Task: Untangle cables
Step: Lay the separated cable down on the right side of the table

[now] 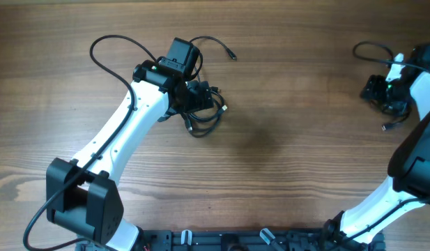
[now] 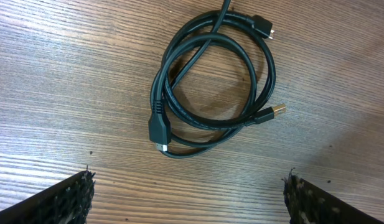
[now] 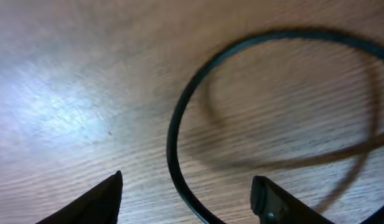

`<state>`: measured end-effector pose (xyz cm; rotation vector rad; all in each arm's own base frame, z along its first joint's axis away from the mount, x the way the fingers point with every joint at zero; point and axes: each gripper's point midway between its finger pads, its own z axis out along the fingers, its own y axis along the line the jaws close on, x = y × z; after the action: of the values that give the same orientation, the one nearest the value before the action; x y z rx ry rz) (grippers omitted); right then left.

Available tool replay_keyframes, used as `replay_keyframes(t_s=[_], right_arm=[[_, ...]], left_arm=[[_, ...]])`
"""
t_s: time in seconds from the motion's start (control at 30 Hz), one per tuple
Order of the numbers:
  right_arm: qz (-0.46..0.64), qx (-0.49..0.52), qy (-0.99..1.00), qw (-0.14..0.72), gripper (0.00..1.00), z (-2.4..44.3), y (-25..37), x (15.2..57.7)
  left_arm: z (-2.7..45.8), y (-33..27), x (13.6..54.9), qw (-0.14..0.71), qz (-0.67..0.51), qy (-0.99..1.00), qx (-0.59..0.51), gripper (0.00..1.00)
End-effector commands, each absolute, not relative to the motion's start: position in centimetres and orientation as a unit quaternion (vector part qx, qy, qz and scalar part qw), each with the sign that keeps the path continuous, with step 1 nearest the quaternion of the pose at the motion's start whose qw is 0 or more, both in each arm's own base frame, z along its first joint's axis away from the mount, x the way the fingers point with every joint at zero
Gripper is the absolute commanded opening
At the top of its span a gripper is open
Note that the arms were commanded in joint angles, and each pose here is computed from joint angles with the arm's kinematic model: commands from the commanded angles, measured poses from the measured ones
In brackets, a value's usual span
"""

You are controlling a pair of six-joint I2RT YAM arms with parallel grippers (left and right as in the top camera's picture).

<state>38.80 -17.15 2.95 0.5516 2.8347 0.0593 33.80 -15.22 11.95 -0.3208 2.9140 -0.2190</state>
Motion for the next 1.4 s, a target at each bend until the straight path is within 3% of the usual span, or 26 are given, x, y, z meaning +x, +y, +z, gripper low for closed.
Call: replay_keyframes(t_s=[0.0,0.03,0.17,0.33,0.37,0.4,0.47,0.53,0.67,0.73,0.83,0.9,1.07,1.1,1.13,1.17,1.2,1.37], right_arm=[[0.003,0.185,0.978,0.1,0.58,1.2,-17.4,37.7],[0.004,0.186,0.977,0.099,0.43,1.2,-17.3,37.6],[0.053,0.179,0.975,0.117,0.06,1.4,-15.3,38.9],[0.032,0.191,0.97,0.149,0.04,1.8,-15.3,40.8],[-0.016,0.198,0.97,0.144,0.36,1.7,-16.9,40.4],[-0.049,0.197,0.97,0.137,0.75,1.8,-17.9,40.0],[-0.076,0.142,0.979,0.126,0.79,1.8,-18.6,39.6],[-0.072,0.133,0.981,0.123,0.7,1.5,-18.4,39.6],[-0.004,0.126,0.989,0.078,0.66,-2.5,-15.8,38.2],[0.002,0.139,0.987,0.08,0.42,-2.8,-15.7,38.4],[0.012,0.153,0.983,0.104,0.17,-1.7,-15.7,39.8],[0.057,0.192,0.968,0.152,0.04,0.9,-15.3,43.0],[0.313,0.285,0.837,0.346,0.04,15.6,-11.5,55.6],[0.333,0.287,0.819,0.369,0.06,17.1,-10.7,56.9],[0.337,0.28,0.814,0.381,0.18,17.7,-10.2,57.5],[0.326,0.271,0.818,0.389,0.7,17.7,-9.6,58.0],[0.292,0.258,0.834,0.39,1.0,16.8,-9.1,58.0],[0.185,0.253,0.893,0.323,1.0,12.2,-11.4,54.4]], left_arm=[[11.9,-15.0,33.8,0.1,-0.075,0.986,-0.107,1.0],[11.9,-15.0,33.8,0.1,-0.075,0.986,-0.107,1.0],[11.9,-15.0,33.8,0.1,-0.075,0.986,-0.107,1.0],[11.9,-15.0,33.8,0.1,-0.075,0.986,-0.107,1.0],[11.9,-15.0,33.8,0.1,-0.075,0.986,-0.107,1.0],[11.9,-15.0,33.8,0.1,-0.075,0.986,-0.107,1.0],[11.9,-15.0,33.8,0.1,-0.075,0.986,-0.107,1.0],[11.9,-15.0,33.8,0.1,-0.075,0.986,-0.107,1.0],[11.9,-15.0,33.8,0.1,-0.075,0.986,-0.107,1.0],[11.9,-15.0,33.8,0.1,-0.075,0.986,-0.107,1.0],[11.9,-15.0,33.8,0.1,-0.075,0.986,-0.107,1.0],[11.9,-15.0,33.8,0.1,-0.075,0.986,-0.107,1.0],[11.9,-15.0,33.8,0.1,-0.075,0.986,-0.107,1.0],[11.9,-15.0,33.8,0.1,-0.075,0.986,-0.107,1.0],[11.9,-15.0,33.8,0.1,-0.075,0.986,-0.107,1.0],[11.9,-15.0,33.8,0.1,-0.075,0.986,-0.107,1.0],[11.9,-15.0,33.8,0.1,-0.075,0.986,-0.107,1.0],[11.9,-15.0,33.8,0.1,-0.075,0.986,-0.107,1.0]])
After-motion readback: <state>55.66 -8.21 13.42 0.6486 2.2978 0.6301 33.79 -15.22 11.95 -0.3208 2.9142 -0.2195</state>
